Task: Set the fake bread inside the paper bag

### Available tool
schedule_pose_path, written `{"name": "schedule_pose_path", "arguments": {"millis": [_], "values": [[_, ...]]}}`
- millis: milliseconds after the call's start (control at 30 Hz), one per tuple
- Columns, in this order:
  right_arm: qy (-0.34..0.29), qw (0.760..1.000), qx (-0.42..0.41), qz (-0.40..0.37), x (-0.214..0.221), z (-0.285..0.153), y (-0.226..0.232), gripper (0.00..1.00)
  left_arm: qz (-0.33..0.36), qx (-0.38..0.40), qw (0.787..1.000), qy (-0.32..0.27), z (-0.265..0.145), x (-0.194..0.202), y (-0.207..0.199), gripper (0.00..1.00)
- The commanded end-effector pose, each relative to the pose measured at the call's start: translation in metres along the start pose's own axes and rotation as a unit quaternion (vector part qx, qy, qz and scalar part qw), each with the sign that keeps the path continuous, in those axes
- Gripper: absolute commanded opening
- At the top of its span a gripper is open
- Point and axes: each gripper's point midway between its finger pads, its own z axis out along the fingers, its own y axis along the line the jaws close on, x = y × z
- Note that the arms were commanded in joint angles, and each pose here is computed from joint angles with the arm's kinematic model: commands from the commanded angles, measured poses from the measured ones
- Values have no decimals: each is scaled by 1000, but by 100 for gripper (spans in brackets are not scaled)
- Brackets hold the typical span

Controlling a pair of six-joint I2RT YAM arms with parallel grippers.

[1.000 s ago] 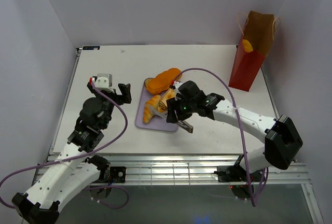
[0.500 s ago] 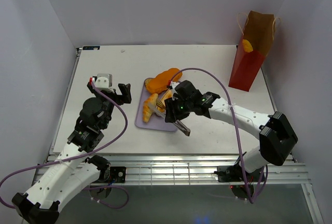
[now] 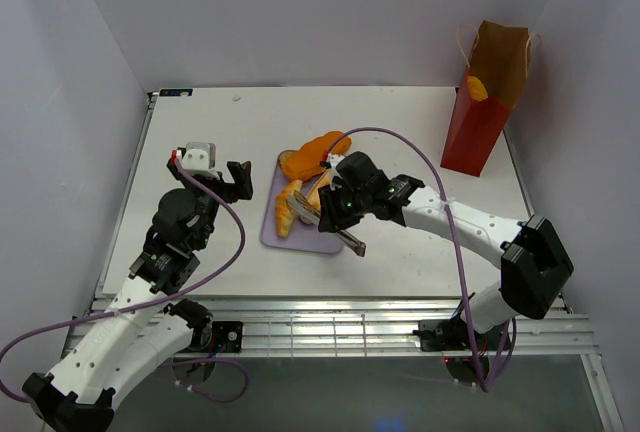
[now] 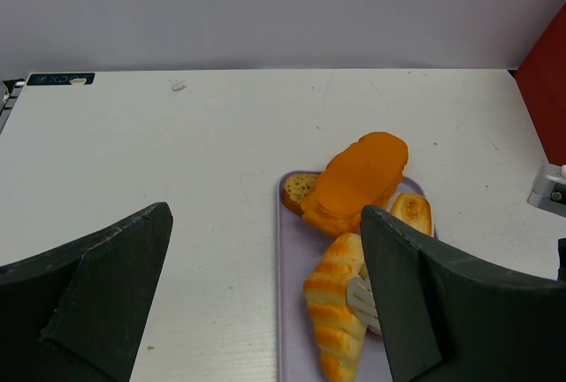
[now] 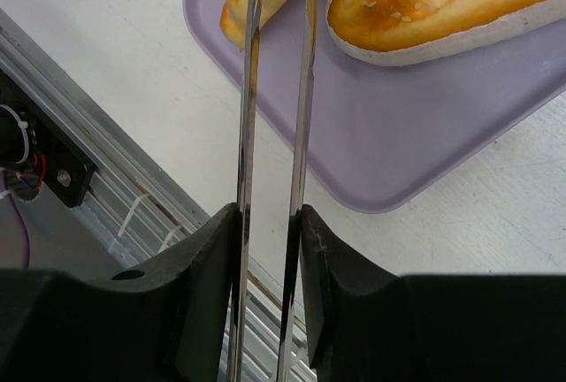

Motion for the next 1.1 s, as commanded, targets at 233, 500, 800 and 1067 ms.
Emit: {"name": "schedule_pose_path", "arguments": {"millis": [233, 500, 800, 1067], "values": [[-56, 998, -29, -17, -35, -27, 25, 29, -4, 6, 1000, -15, -2, -8, -2, 98], [-73, 997, -24, -24, -46, -43, 29, 30, -5, 6, 1000, -16, -3, -8, -2, 98], [-90, 995, -9, -35, -56, -63, 30, 30, -5, 6, 1000, -17, -3, -9, -2, 98], [-116, 992, 4, -45, -73, -80, 32, 31, -5, 6, 1000, -16, -3, -8, -2, 98]]}}
